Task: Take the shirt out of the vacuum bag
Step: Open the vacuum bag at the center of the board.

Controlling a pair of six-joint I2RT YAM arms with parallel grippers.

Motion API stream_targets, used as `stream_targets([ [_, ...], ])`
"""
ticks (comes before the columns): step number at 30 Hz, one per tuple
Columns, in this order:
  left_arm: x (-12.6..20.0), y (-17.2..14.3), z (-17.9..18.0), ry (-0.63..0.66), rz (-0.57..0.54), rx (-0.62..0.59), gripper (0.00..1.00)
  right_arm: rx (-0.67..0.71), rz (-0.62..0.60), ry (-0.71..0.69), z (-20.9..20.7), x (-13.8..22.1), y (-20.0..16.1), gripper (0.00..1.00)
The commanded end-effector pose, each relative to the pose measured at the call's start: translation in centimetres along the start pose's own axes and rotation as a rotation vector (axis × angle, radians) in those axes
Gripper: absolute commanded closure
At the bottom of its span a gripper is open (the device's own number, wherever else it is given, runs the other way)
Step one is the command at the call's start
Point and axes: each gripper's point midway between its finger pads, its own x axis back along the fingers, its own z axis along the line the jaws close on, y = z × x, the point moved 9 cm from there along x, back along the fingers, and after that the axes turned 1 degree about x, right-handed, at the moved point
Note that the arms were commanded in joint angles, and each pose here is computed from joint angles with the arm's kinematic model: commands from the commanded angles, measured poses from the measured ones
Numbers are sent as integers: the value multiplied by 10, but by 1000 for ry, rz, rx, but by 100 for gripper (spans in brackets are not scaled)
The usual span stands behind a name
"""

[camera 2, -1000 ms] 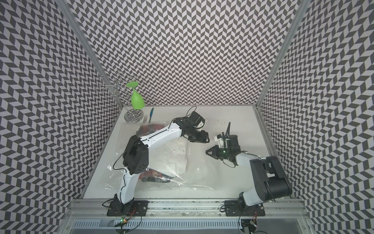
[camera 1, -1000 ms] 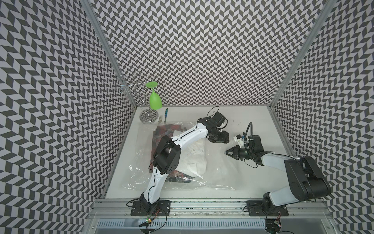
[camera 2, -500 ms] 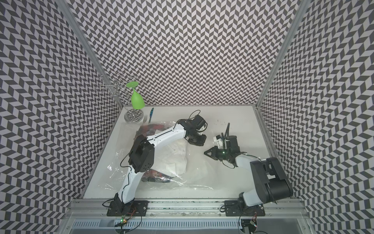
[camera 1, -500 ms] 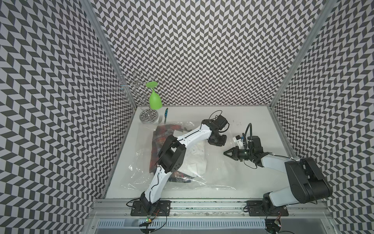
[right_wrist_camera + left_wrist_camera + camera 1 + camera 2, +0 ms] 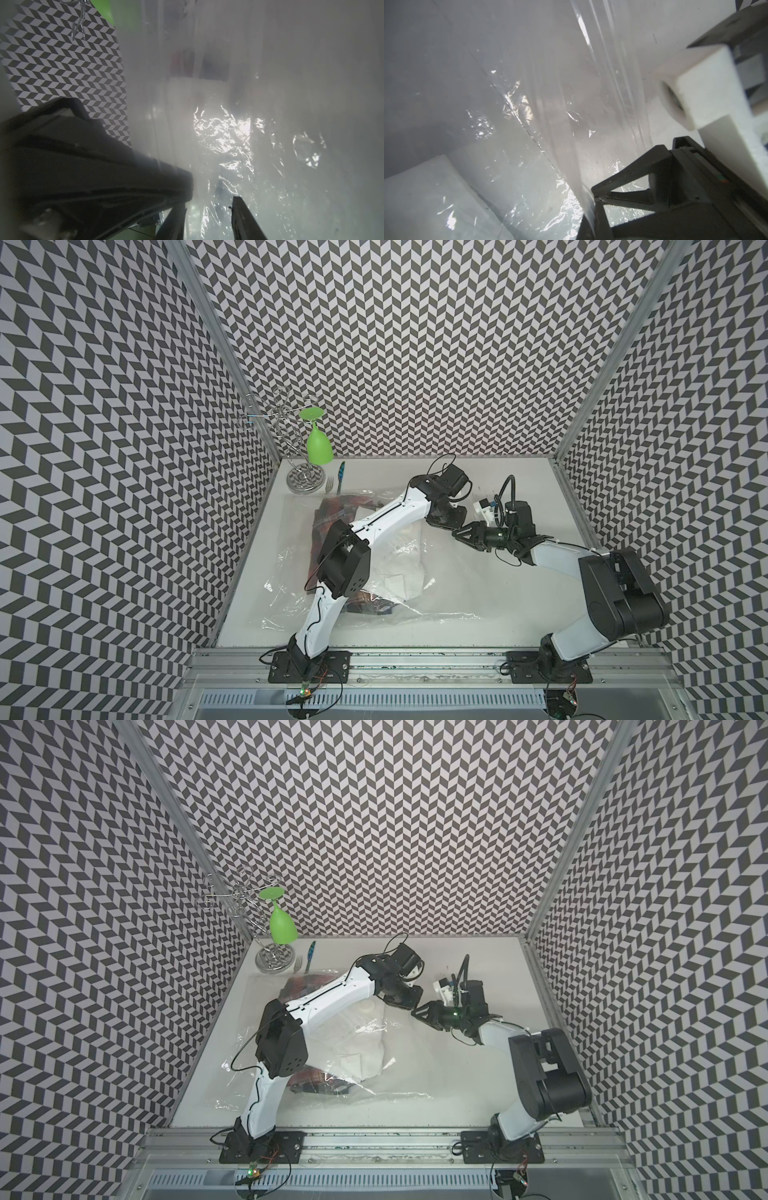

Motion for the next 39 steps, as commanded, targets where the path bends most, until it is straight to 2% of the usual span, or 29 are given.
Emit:
stream_targets([
  [1, 29, -2, -15, -44, -43, -15, 100, 8, -26, 25, 1, -7, 13, 61],
  [7, 45, 2, -22, -74, -68, -9, 100, -31, -11, -15, -9, -14, 18, 60],
  [10, 51, 4, -24, -79, -85, -8, 100, -65, 3, -126, -19, -14, 17, 60],
  [19, 73, 13, -36, -132, -110, 4, 100, -72, -96, -439, -19, 11, 16, 60],
  [26, 107, 18, -50, -200, -159, -2, 100, -60, -98, -509, -22, 12, 20, 60],
  [29, 111, 17, -53, -223, -159, 2, 100, -36, -98, -445, -13, 11, 24, 60],
  [34, 117, 17, -54, -225, -174, -5, 100, 37, -73, -178, 22, 9, 29, 58],
  [37, 117, 16, -53, -221, -171, -8, 100, 40, -30, -101, 30, 6, 29, 58],
  [39, 114, 14, -52, -215, -161, -9, 100, 47, -24, -98, 35, 8, 31, 58],
])
